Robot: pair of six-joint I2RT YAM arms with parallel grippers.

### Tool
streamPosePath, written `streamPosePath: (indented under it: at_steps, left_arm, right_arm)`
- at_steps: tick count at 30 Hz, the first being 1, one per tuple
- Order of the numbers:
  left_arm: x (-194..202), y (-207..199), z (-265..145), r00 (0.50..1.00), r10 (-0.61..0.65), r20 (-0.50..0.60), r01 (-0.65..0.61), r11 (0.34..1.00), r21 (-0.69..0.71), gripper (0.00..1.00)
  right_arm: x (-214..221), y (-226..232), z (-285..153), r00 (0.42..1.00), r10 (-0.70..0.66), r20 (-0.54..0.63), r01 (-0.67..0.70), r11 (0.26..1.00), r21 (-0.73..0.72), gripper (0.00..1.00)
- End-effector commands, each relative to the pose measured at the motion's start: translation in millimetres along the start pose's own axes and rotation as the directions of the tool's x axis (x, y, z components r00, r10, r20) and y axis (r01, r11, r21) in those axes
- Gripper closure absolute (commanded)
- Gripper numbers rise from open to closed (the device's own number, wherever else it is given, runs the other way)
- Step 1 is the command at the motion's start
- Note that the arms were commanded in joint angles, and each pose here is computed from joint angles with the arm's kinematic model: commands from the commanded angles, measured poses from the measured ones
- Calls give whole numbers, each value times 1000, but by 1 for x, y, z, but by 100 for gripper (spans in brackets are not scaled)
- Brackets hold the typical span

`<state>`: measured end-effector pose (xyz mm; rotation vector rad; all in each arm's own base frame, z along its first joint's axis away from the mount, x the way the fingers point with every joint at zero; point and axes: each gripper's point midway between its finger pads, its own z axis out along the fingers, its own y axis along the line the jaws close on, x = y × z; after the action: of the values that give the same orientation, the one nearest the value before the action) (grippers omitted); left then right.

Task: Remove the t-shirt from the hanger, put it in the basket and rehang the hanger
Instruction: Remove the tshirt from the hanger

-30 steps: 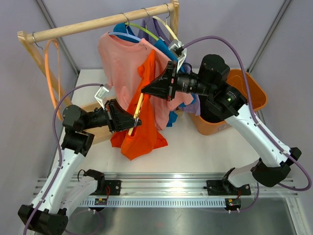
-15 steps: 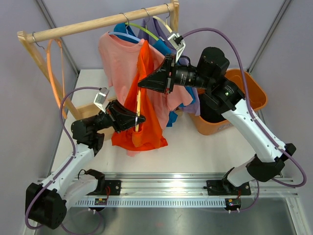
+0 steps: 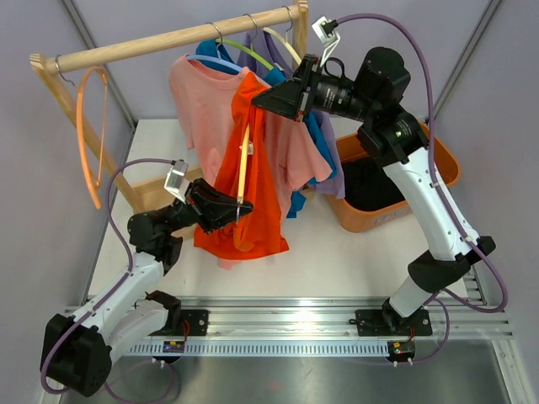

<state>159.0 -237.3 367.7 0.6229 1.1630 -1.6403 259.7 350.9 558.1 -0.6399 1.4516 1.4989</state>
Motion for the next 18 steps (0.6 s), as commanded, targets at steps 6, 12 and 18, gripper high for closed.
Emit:
streamPosePath:
  at_steps: [6, 12, 18]
  left_arm:
    - [29, -3, -13, 985, -69, -159, 58, 996, -70, 100]
    - [49, -26, -26, 895, -253, -367, 211, 966, -152, 100]
    - [58, -59, -35, 810, -381, -446, 336, 925, -179, 100]
  right_arm:
    - [-63, -4, -27, 934, -330, 138, 312, 940, 142, 100]
    - [-70, -38, -49, 846, -530, 62, 484, 812, 327, 100]
    - [-54, -64, -68, 766, -639, -72, 609, 685, 401, 100]
